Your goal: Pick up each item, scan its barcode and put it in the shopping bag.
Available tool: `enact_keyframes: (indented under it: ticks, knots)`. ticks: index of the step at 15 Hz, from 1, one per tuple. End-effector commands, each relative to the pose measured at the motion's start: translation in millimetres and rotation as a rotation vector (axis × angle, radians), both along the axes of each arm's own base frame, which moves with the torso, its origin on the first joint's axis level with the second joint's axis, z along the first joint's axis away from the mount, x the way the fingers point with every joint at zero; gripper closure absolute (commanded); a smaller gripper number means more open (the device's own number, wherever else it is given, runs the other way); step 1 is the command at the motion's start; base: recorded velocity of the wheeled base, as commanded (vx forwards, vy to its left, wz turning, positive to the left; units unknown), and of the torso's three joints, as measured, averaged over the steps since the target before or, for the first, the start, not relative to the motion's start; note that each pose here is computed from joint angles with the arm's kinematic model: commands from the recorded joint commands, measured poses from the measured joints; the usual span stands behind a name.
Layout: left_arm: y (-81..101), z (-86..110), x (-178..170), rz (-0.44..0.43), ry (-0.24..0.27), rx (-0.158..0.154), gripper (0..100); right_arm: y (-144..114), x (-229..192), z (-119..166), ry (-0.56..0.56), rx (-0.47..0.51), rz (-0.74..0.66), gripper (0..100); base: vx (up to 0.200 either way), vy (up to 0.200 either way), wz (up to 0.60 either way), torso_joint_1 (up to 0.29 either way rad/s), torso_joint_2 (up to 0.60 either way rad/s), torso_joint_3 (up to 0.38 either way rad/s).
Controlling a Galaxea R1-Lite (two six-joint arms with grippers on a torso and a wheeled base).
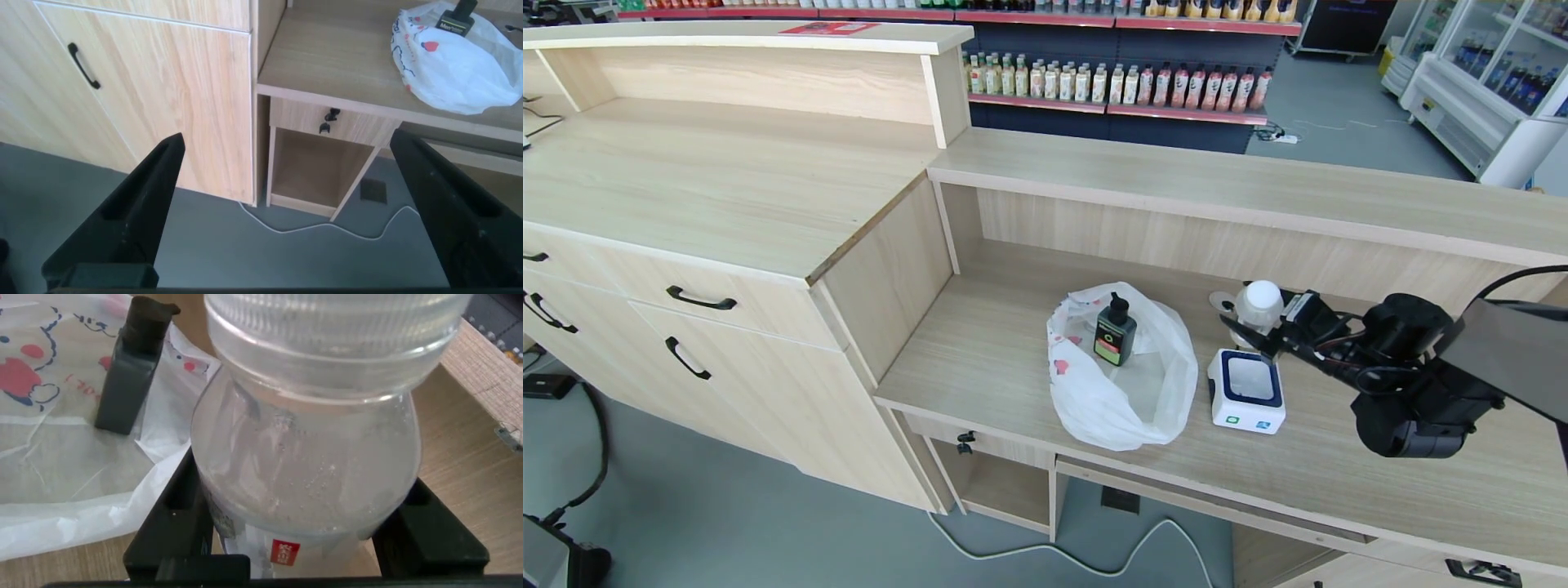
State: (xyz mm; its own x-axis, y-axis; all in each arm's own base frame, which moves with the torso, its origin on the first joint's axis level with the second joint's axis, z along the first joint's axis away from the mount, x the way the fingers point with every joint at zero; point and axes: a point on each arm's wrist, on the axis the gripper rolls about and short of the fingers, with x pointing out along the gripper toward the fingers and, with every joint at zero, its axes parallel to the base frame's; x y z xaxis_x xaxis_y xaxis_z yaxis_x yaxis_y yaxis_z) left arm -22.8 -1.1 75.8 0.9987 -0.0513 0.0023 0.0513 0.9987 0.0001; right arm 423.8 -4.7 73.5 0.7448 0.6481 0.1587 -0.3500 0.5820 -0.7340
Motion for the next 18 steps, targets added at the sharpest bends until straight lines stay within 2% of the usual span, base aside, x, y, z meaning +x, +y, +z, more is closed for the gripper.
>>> enact_keyframes:
  ticks: [1, 3, 4, 7, 9, 12, 18]
  knots:
    - [0.0, 0.0, 0.0, -0.001, -0.001, 0.0, 0, 0.1, -2.5, 12.2, -0.03, -0.002, 0.0, 100, 0.0, 0.0, 0.0, 0.0, 0.0, 0.0]
    - [0.0, 0.0, 0.0, -0.001, -0.001, 0.0, 0, 1.2, -13.4, 37.3, -0.072, 0.0, 0.001, 100, 0.0, 0.0, 0.0, 0.0, 0.0, 0.0]
    - [0.0, 0.0, 0.0, -0.001, -0.001, 0.0, 0, 1.0, -36.8, 64.9, -0.087, 0.02, -0.001, 100, 0.0, 0.0, 0.0, 0.0, 0.0, 0.0]
    - [0.0, 0.0, 0.0, 0.001, -0.001, 0.0, 0, -2.4, -89.3, 111.3, 0.041, 0.133, -0.044, 100, 0.0, 0.0, 0.0, 0.0, 0.0, 0.0]
    - [0.0, 0.4, -0.1, 0.001, -0.002, 0.0, 0, -1.9, -120.1, 128.8, 0.145, 0.21, -0.114, 100, 0.0, 0.0, 0.0, 0.0, 0.0, 0.0]
    - [0.0, 0.0, 0.0, 0.001, -0.001, 0.0, 0, -8.8, -155.4, 132.3, 0.252, 0.235, -0.226, 100, 0.0, 0.0, 0.0, 0.0, 0.0, 0.0]
    - [0.0, 0.0, 0.0, -0.001, -0.001, 0.002, 0, -30.1, -186.2, 137.7, 0.269, 0.251, -0.333, 100, 0.0, 0.0, 0.0, 0.0, 0.0, 0.0]
